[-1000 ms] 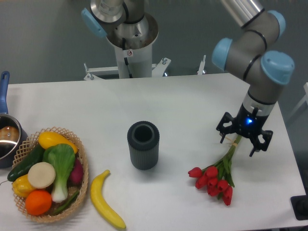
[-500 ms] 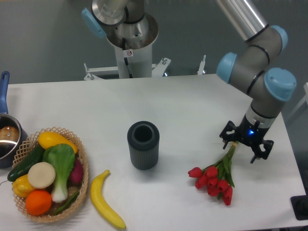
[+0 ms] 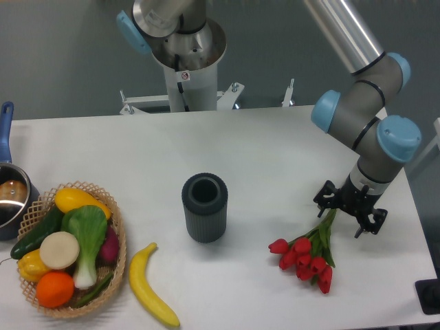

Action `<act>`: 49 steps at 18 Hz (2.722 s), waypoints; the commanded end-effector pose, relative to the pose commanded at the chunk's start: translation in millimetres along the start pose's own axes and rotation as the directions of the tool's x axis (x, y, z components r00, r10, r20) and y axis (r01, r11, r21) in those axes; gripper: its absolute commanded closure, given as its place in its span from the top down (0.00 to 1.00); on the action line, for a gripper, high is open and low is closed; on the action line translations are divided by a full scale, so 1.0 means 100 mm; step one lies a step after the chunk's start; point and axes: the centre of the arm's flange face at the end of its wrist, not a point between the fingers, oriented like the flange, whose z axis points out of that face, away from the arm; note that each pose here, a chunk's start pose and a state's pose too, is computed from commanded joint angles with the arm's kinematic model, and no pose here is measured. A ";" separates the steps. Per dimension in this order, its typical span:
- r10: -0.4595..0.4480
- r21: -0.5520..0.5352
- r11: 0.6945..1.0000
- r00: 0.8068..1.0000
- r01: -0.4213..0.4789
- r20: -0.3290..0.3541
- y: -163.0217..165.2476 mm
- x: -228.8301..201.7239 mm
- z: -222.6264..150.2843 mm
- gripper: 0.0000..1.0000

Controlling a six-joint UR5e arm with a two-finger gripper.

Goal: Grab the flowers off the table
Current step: 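Lower the gripper onto the tulip stems and close it, then lift the gripped tulip bouquet up off the table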

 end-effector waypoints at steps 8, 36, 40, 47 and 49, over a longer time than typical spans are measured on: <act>-0.003 -0.005 1.000 1.000 0.003 -0.023 0.02 0.08 0.10 0.95; 0.007 0.006 1.000 1.000 -0.007 -0.011 -0.04 0.15 -0.02 0.25; 0.033 0.018 0.999 0.999 -0.034 0.041 -0.21 0.24 -0.39 0.25; 0.077 0.086 0.992 0.982 -0.093 0.172 -0.68 0.54 -1.25 0.25; 0.003 0.196 0.980 0.982 -0.040 0.189 -0.84 0.62 -1.44 0.25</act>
